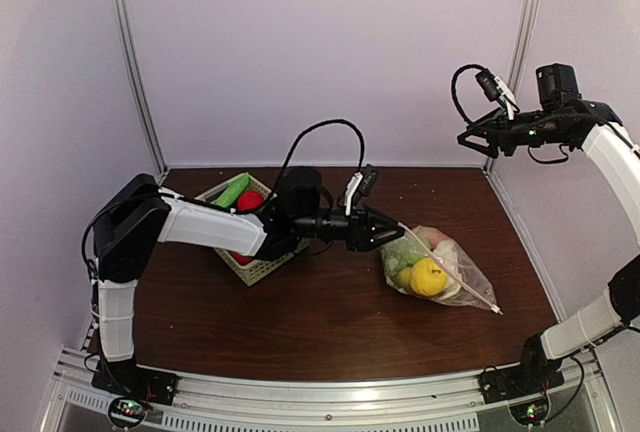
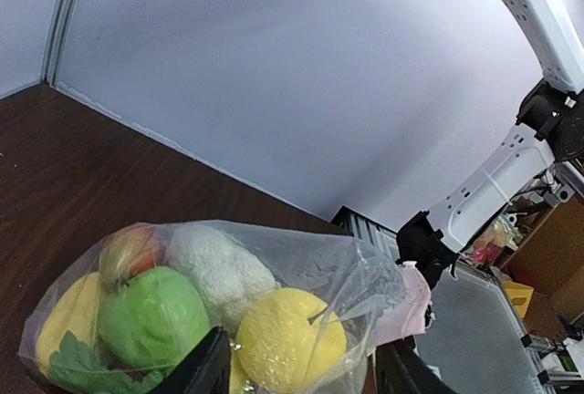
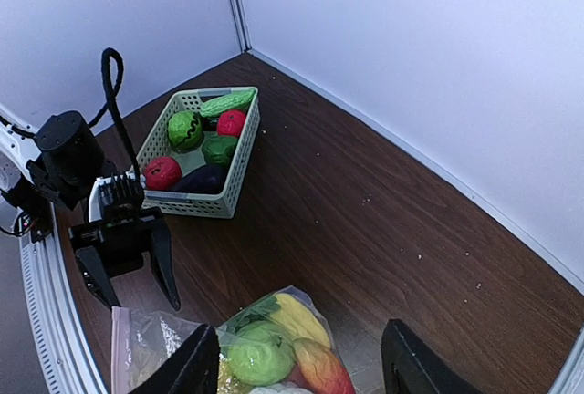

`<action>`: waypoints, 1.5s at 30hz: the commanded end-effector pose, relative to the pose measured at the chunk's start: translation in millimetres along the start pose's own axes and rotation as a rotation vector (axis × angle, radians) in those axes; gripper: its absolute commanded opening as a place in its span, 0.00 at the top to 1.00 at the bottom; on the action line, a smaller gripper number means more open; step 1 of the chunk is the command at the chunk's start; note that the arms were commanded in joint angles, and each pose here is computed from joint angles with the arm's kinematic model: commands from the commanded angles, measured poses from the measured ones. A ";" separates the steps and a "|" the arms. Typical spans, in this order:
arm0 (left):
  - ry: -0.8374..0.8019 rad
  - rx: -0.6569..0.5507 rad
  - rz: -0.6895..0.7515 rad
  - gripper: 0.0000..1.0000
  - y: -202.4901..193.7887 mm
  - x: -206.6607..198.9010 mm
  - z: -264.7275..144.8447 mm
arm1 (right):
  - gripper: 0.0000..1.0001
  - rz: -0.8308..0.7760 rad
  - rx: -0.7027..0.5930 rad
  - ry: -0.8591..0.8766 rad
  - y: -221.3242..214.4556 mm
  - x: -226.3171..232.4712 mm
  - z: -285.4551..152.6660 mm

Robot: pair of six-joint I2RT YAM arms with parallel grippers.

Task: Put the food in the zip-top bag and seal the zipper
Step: Place the zipper food storage bag at the center of the board, then reset both arms

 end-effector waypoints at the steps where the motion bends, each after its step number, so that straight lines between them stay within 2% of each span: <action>1: 0.001 -0.089 0.077 0.43 53.5 -24.3 -22.6 | 0.39 0.007 -0.020 0.059 1.3 7.7 1.8; 3: 0.030 -0.060 0.102 0.37 55.0 -26.1 -30.0 | 0.38 0.015 -0.008 0.061 -5.9 6.2 5.2; 5: 0.067 -0.008 0.137 0.09 53.7 -27.7 -37.9 | 0.38 0.027 0.006 0.061 -13.7 4.3 8.8; 6: 0.085 0.026 0.155 0.03 53.1 -28.8 -42.4 | 0.38 0.033 0.011 0.061 -17.5 3.5 10.0; 10: 0.244 0.198 0.223 0.02 45.4 -20.8 -68.6 | 0.36 0.056 -0.007 0.009 -23.3 -5.5 12.8; 12: 0.426 0.287 0.252 0.02 43.7 -3.4 -94.7 | 0.32 0.064 -0.044 -0.088 -20.8 -20.7 11.9; 15: 0.697 0.363 0.286 0.02 52.6 19.2 -145.9 | 0.16 0.102 -0.127 -0.302 -17.2 -55.2 5.0; 18: 0.955 0.386 0.306 0.02 68.7 33.5 -207.4 | 0.12 0.165 -0.158 -0.444 -24.4 -83.5 3.3; 24: 1.311 0.367 0.326 0.02 79.6 40.2 -305.8 | 0.10 0.254 -0.216 -0.694 -34.2 -121.4 -14.2; 25: 1.373 0.371 0.331 0.02 80.1 40.4 -319.9 | 0.03 0.269 -0.232 -0.724 -35.5 -124.3 -18.6; 27: 1.467 0.374 0.332 0.02 80.5 38.8 -342.7 | 0.00 0.289 -0.262 -0.758 -37.0 -125.7 -25.9; 31: 1.567 0.363 0.313 0.02 77.6 36.6 -370.5 | 0.00 0.292 -0.318 -0.785 -39.6 -120.5 -38.2; 40: 1.579 0.290 0.284 0.02 46.6 48.9 -396.8 | 0.00 0.267 -0.294 -0.770 -74.0 -126.2 -20.5; 45: 1.581 0.238 0.283 0.02 39.3 43.1 -401.7 | 0.00 0.251 -0.326 -0.742 -69.6 -117.6 -24.6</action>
Point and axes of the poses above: each gripper's point midway between its finger pads, its own z axis out along the fingers, its own x axis along the line the jaws close on, y = z × x, the point moved 1 cm from there along -z, back along the fingers, and after that the axes turned 11 degrees about z, right-handed, at the moved point
